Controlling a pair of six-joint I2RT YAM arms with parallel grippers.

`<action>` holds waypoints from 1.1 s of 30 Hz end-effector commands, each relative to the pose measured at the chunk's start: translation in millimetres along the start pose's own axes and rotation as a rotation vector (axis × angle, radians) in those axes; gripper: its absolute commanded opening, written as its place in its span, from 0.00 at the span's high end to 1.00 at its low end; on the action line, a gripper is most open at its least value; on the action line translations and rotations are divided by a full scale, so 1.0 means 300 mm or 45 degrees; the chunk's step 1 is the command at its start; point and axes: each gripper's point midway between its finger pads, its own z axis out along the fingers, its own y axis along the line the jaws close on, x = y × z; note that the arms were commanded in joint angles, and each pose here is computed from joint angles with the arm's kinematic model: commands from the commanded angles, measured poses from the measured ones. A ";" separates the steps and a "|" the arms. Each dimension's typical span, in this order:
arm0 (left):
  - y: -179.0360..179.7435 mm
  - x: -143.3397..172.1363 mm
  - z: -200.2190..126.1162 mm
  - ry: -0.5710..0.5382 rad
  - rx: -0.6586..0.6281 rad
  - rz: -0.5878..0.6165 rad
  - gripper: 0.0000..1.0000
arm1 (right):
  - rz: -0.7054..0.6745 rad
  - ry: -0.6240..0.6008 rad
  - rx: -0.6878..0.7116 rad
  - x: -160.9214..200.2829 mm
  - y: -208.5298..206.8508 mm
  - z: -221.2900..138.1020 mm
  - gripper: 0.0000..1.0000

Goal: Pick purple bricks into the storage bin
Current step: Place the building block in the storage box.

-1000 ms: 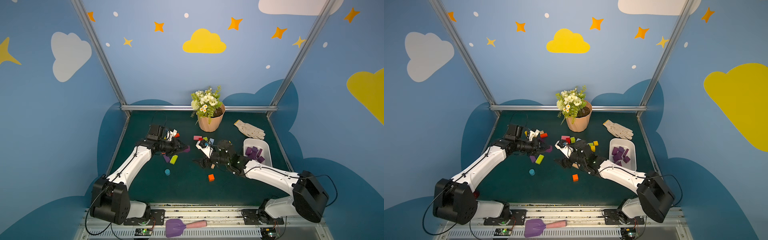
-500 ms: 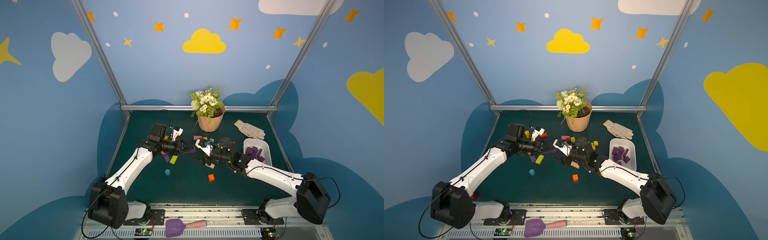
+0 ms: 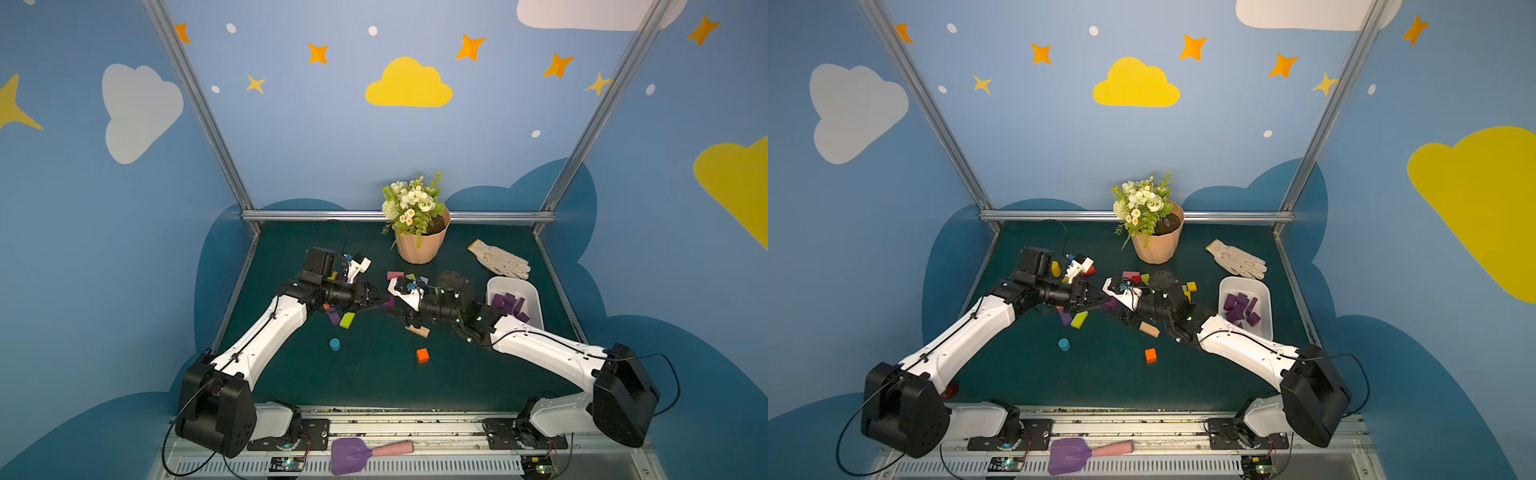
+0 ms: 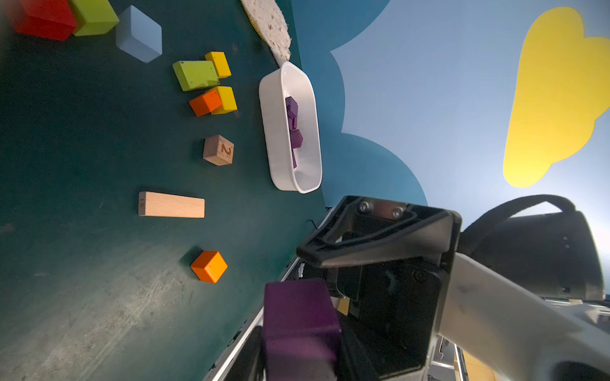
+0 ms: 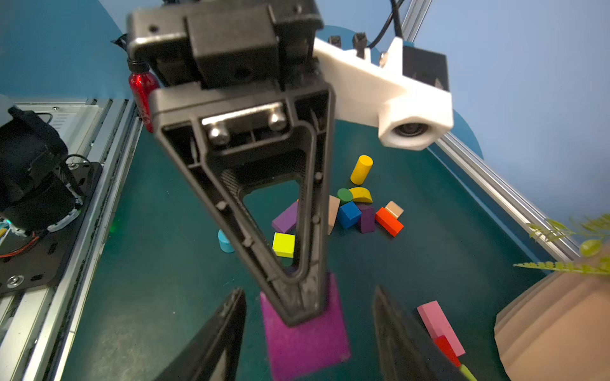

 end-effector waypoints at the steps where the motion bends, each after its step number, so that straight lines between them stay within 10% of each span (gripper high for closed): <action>1: -0.062 -0.007 -0.015 -0.001 0.056 0.090 0.64 | -0.022 0.000 -0.027 -0.022 0.005 0.006 0.38; 20: -0.040 0.015 0.022 0.059 0.016 0.091 0.63 | -0.036 0.033 -0.012 -0.008 -0.002 0.010 0.70; 33: 0.048 -0.057 0.002 -0.081 -0.151 0.042 0.26 | 0.062 0.093 0.084 0.060 -0.027 -0.037 0.74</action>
